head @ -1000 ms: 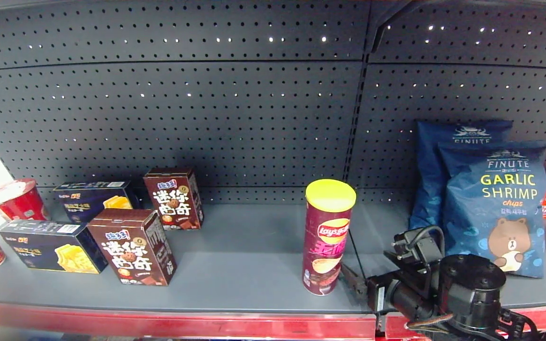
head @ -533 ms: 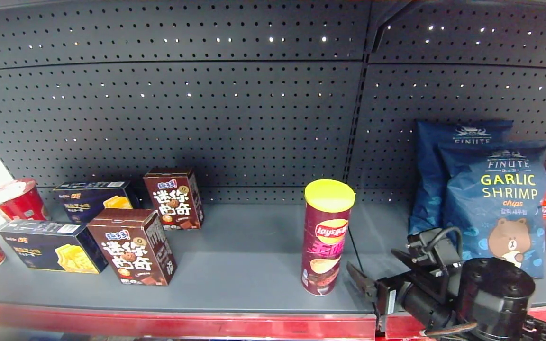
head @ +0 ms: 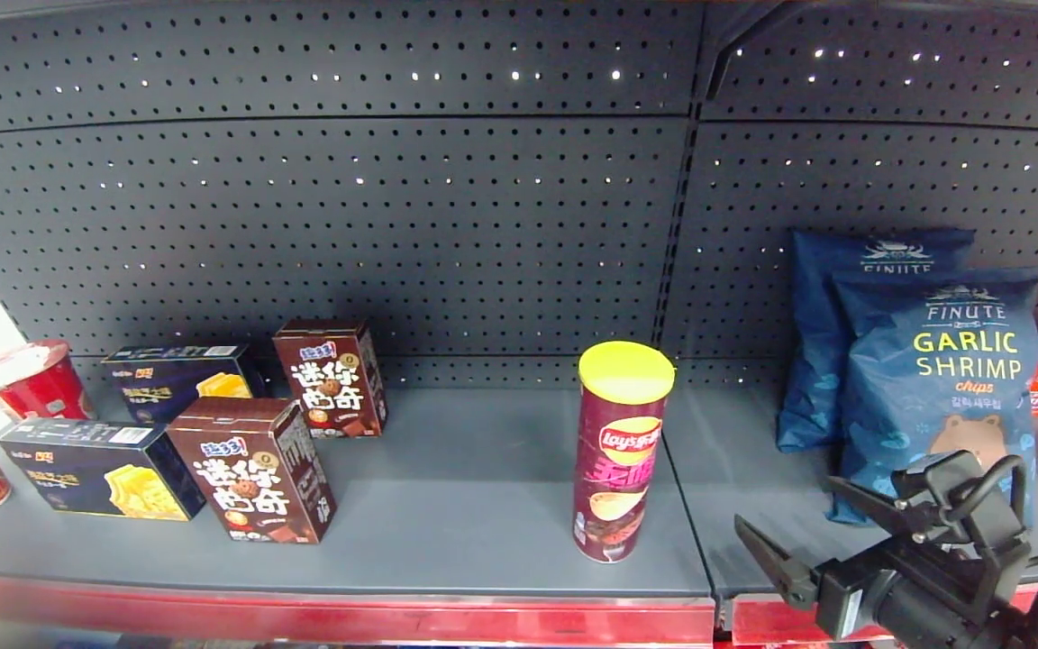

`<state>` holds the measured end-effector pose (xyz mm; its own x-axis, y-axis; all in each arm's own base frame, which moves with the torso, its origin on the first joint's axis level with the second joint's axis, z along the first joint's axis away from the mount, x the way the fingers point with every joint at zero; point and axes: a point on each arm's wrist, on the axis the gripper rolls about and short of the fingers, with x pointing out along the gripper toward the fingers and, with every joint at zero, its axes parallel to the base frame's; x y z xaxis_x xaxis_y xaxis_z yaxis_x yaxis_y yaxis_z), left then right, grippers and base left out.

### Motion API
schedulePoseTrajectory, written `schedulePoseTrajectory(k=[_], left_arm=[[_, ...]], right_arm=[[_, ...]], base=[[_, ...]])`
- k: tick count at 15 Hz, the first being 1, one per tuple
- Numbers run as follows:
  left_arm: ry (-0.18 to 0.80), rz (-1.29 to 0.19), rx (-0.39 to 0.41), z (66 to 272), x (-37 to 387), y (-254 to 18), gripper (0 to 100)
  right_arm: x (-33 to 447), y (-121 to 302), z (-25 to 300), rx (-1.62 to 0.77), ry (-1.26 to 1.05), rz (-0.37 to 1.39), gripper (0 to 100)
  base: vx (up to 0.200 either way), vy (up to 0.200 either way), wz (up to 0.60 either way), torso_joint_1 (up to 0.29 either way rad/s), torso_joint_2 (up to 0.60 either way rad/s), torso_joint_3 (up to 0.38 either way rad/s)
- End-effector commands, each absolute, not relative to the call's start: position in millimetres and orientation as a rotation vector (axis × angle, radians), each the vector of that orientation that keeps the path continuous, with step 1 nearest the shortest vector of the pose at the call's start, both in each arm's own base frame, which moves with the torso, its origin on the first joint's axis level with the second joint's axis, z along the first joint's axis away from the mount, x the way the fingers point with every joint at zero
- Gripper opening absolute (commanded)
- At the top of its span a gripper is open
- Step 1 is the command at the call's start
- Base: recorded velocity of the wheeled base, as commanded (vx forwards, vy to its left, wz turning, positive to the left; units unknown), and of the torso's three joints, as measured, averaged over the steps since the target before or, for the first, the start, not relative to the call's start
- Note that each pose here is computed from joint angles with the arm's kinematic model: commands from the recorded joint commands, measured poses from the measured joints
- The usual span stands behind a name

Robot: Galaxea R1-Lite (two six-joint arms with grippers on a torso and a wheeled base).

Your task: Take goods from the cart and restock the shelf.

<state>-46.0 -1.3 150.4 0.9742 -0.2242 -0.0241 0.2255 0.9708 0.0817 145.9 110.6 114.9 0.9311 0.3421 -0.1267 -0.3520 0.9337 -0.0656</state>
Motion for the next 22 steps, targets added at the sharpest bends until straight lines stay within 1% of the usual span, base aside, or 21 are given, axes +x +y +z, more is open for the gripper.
schedulePoseTrajectory(k=[1, 2, 3, 4, 6, 8, 9, 10, 11, 12, 13, 14, 16, 17, 19, 22], left_arm=[[0.05, -0.369, 0.115, 210, -43, -4, 0], [0.062, -0.408, 0.134, 223, -35, -5, 0], [0.065, -0.419, 0.147, 231, -30, -6, 0], [0.075, -0.444, 0.162, 246, -20, -7, 0], [0.096, -0.529, 0.151, 266, -1, -10, 0], [0.097, -0.557, 0.153, 278, 19, -12, 0], [0.111, -0.565, 0.151, 280, 33, -13, 0], [0.11, -0.568, 0.151, 281, 35, -13, 0], [0.12, -0.593, 0.148, 283, 49, -15, 0], [0.145, -0.656, 0.147, 284, 70, -22, 0], [0.157, -0.671, 0.146, 283, 76, -24, 0], [0.182, -0.698, 0.142, 282, 90, -29, 0], [0.187, -0.732, 0.14, 288, 116, -38, 0], [0.188, -0.748, 0.139, 293, 129, -44, 0], [0.198, -0.769, 0.105, 297, 157, -58, 0], [0.193, -0.796, 0.09, 290, 193, -82, 0]], right_arm=[[142, 108, 120, -0.108, 0.084, 0.364, 100], [141, 112, 120, -0.129, 0.079, 0.382, 100], [141, 114, 121, -0.134, 0.079, 0.39, 100], [142, 115, 127, -0.14, 0.061, 0.393, 100], [135, 110, 136, -0.167, 0.069, 0.4, 100], [132, 107, 141, -0.158, 0.071, 0.402, 100], [131, 107, 143, -0.152, 0.06, 0.401, 100], [131, 107, 144, -0.15, 0.056, 0.402, 100], [129, 107, 149, -0.145, 0.042, 0.41, 100], [124, 112, 155, -0.155, 0.053, 0.452, 100], [124, 112, 158, -0.154, 0.058, 0.459, 100], [124, 113, 162, -0.153, 0.063, 0.472, 100], [124, 113, 164, -0.14, 0.06, 0.47, 100], [124, 113, 163, -0.135, 0.063, 0.471, 100], [124, 113, 161, -0.132, 0.079, 0.466, 100], [128, 108, 162, -0.097, 0.081, 0.448, 100]], base=[[0.0, 0.0, 0.0, 0.0, 0.0, 0.0], [0.0, 0.0, 0.0, 0.0, 0.0, 0.0], [0.0, 0.0, 0.0, 0.0, 0.0, 0.0], [0.0, 0.0, 0.0, 0.0, 0.0, 0.0], [0.0, 0.0, 0.0, 0.0, 0.0, 0.0], [0.0, 0.0, 0.0, 0.0, 0.0, 0.0], [0.0, 0.0, 0.0, 0.0, 0.0, 0.0], [0.0, 0.0, 0.0, 0.0, 0.0, 0.0], [0.0, 0.0, 0.0, 0.0, 0.0, 0.0], [0.0, 0.0, 0.0, 0.0, 0.0, 0.0], [0.0, 0.0, 0.0, 0.0, 0.0, 0.0], [0.0, 0.0, 0.0, 0.0, 0.0, 0.0], [0.0, 0.0, 0.0, 0.0, 0.0, 0.0], [0.0, 0.0, 0.0, 0.0, 0.0, 0.0], [0.0, 0.0, 0.0, 0.0, 0.0, 0.0], [0.0, 0.0, 0.0, 0.0, 0.0, 0.0]])
